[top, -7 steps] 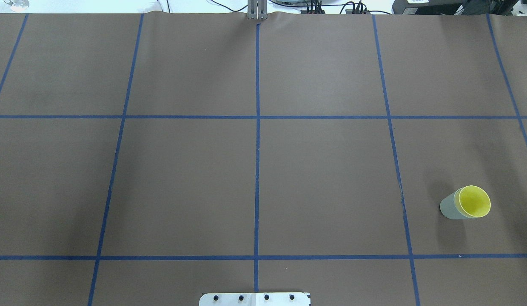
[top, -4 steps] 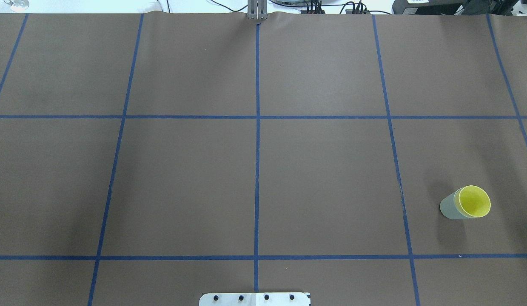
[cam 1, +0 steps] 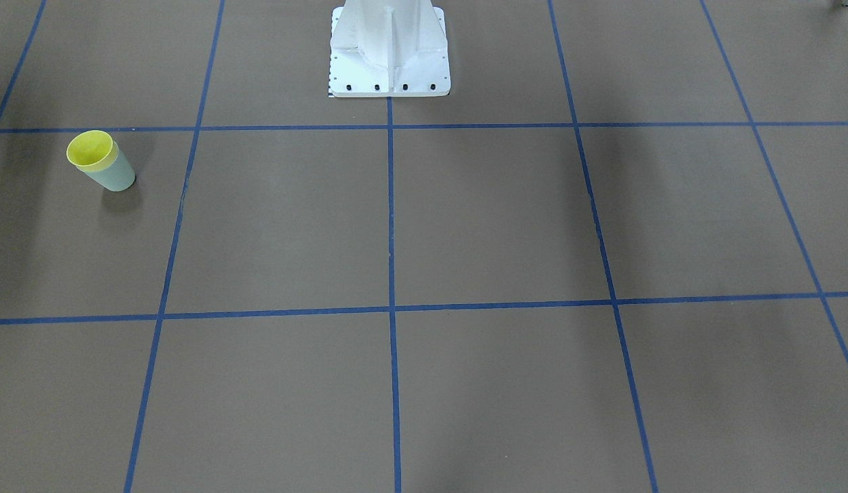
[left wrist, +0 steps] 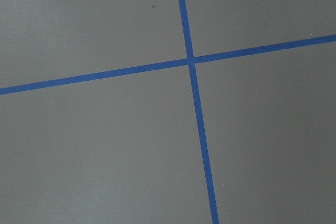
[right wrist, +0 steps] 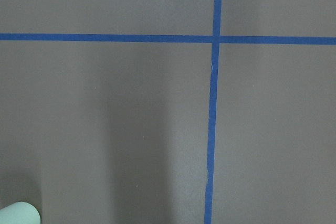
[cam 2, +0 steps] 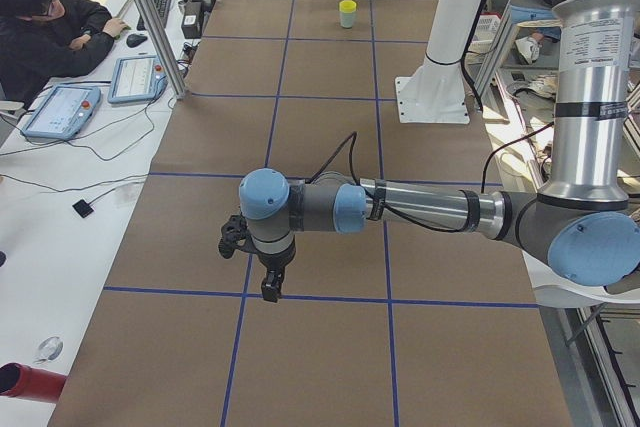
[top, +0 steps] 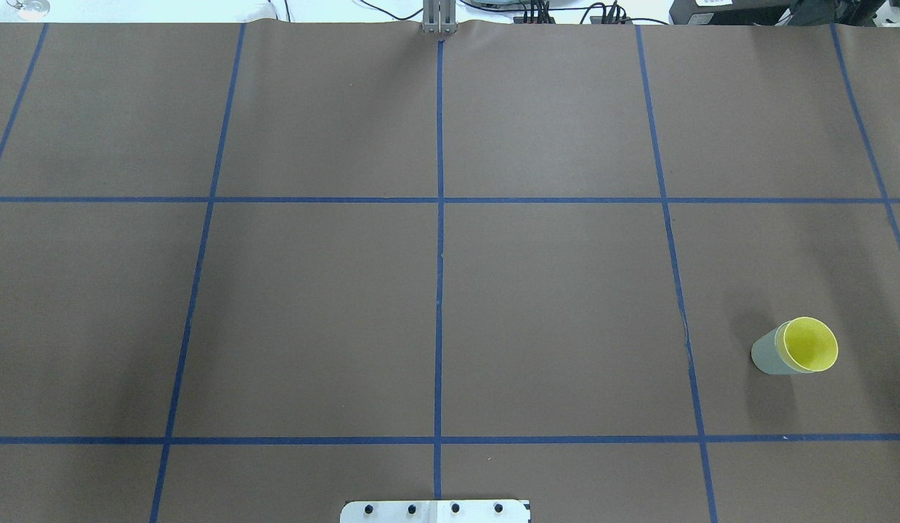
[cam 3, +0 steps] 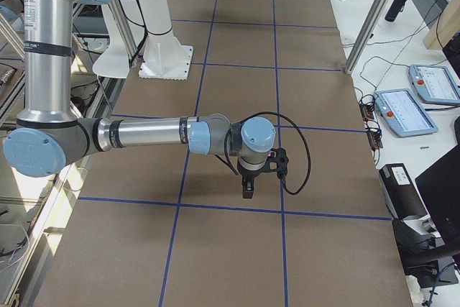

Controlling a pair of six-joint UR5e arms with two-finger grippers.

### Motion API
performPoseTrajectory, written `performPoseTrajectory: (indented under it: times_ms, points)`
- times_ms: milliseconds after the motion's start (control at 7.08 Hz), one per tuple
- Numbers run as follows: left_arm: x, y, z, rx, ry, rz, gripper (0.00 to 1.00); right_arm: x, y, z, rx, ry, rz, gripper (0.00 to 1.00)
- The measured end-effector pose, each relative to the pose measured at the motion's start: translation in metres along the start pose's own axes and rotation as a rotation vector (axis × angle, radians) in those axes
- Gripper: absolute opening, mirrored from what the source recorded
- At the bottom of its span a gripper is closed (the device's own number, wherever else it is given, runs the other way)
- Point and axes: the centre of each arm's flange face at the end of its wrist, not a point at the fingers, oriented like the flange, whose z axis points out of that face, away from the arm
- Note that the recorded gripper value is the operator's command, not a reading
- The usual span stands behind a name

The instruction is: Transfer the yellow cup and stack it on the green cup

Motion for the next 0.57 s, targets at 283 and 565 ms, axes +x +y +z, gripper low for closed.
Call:
performPoseTrajectory:
  times_ms: [283,565]
  points:
    - [-0.0004,-0.0009,0.0002,0.000,0.000,0.001,1.00,-0.0001,-0.0005,-0.0002,0.001,0.001,-0.002,1.00]
    - [-0.0008,-0.0018,0.0000,0.001,0.001,0.004,1.00,0.0001,-0.0008,-0.0002,0.002,0.003,-0.003,1.00]
